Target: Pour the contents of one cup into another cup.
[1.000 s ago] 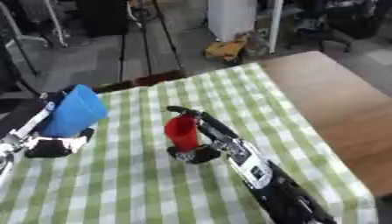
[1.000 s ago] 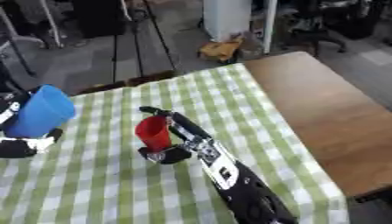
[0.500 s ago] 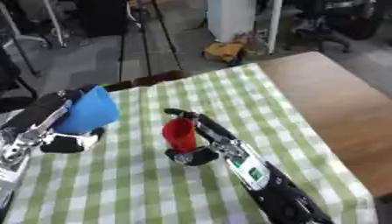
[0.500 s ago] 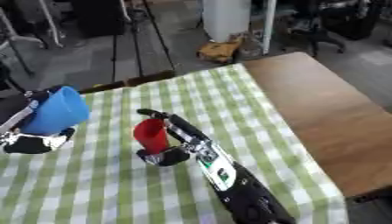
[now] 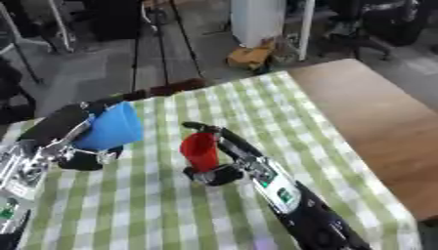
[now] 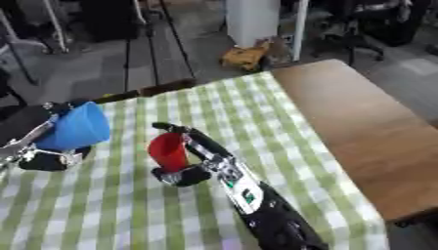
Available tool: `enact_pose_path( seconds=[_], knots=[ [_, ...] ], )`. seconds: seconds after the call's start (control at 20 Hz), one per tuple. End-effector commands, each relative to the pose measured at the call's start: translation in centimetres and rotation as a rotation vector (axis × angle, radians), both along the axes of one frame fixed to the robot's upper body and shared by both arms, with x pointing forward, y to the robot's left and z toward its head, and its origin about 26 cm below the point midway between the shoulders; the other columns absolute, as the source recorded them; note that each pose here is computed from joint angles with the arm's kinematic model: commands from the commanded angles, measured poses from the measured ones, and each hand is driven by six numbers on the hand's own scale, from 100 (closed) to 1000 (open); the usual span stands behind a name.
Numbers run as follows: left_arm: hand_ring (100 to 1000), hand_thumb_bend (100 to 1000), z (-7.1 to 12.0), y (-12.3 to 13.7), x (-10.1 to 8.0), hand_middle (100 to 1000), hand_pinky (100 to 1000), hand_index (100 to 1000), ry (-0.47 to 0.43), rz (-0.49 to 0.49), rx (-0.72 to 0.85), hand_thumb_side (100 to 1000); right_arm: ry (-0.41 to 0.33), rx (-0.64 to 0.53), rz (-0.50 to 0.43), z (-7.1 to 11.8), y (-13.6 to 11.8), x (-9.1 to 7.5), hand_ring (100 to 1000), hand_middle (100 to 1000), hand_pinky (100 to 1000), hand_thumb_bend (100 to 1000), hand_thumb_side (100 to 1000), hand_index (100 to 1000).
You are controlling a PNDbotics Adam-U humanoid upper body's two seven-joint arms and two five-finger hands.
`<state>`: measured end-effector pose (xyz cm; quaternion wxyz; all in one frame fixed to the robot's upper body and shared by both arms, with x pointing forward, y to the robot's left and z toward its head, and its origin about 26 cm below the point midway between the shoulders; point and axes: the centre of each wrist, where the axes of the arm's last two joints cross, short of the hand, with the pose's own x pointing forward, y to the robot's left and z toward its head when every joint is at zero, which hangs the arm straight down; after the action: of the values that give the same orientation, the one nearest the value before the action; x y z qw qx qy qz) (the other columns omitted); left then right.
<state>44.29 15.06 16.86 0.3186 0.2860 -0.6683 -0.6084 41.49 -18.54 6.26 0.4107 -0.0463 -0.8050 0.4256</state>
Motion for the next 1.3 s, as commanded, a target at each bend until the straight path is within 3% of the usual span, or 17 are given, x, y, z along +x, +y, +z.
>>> enact_pose_path(
  seconds=[0.05,1.3],
  knots=[
    [433,263,1.3,-0.6,0.2,418,574,754,-0.051,-0.005,0.019,131,-0.026,-0.002,0.011,1.0,0.4,0.3,263,463,732,137,104,973],
    [423,222,1.5,-4.4,-0.4,410,568,749,-0.081,-0.072,0.001,124,-0.022,-0.007,0.047,0.9,1.0,0.2,259,461,732,131,108,977]
  ],
)
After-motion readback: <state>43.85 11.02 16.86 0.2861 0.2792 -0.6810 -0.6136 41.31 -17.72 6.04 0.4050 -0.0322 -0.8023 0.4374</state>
